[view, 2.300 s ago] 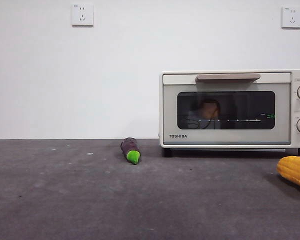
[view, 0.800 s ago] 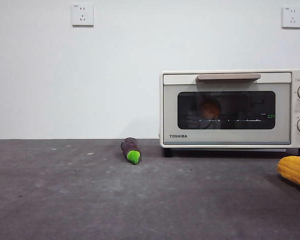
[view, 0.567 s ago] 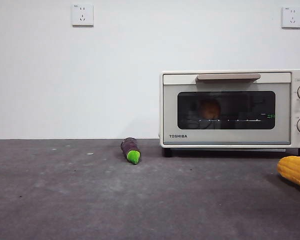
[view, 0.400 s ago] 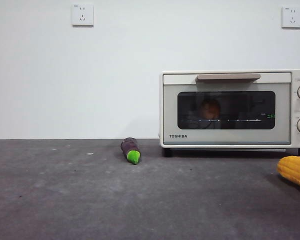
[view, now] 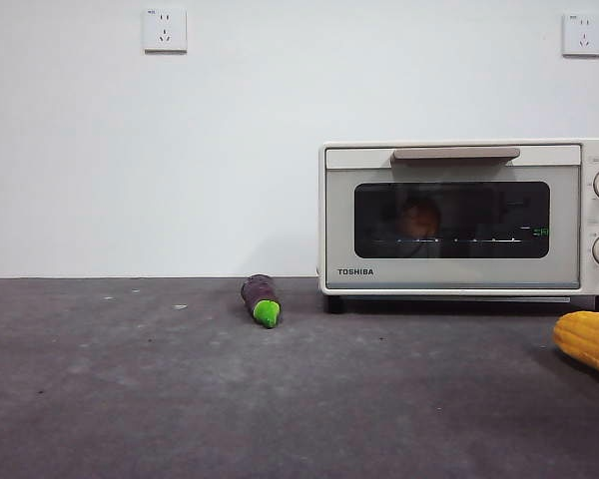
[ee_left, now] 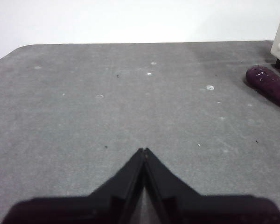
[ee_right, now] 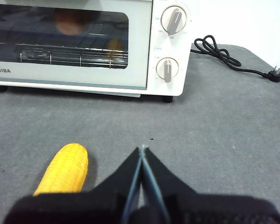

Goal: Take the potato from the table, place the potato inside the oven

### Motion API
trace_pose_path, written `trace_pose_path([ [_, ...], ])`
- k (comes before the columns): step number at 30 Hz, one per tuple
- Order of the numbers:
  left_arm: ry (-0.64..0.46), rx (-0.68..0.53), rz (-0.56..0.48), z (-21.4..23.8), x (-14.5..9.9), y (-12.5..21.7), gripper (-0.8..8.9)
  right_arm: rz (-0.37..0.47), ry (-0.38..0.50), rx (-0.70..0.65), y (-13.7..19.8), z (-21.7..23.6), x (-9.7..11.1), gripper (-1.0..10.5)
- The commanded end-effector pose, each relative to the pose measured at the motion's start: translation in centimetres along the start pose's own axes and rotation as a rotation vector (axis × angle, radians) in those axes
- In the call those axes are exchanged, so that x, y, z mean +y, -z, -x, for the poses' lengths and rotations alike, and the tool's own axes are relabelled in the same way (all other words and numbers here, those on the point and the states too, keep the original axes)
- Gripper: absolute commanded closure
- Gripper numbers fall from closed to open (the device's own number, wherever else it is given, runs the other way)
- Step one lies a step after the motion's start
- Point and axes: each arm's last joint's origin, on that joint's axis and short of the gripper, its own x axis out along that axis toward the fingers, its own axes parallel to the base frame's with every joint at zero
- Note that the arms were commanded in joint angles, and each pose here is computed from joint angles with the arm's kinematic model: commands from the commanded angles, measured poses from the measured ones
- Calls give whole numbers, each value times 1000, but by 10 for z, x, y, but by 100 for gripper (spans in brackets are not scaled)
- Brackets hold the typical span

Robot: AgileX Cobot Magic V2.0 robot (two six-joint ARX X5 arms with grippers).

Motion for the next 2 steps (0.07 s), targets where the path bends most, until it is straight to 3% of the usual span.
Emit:
trace_pose_path([
  [1,3,3,4,-1,0,3,817,-11,3,4,2,-1,0,946],
  [2,3,3,4,-1,0,3,817,-11,3,4,2,-1,0,946],
])
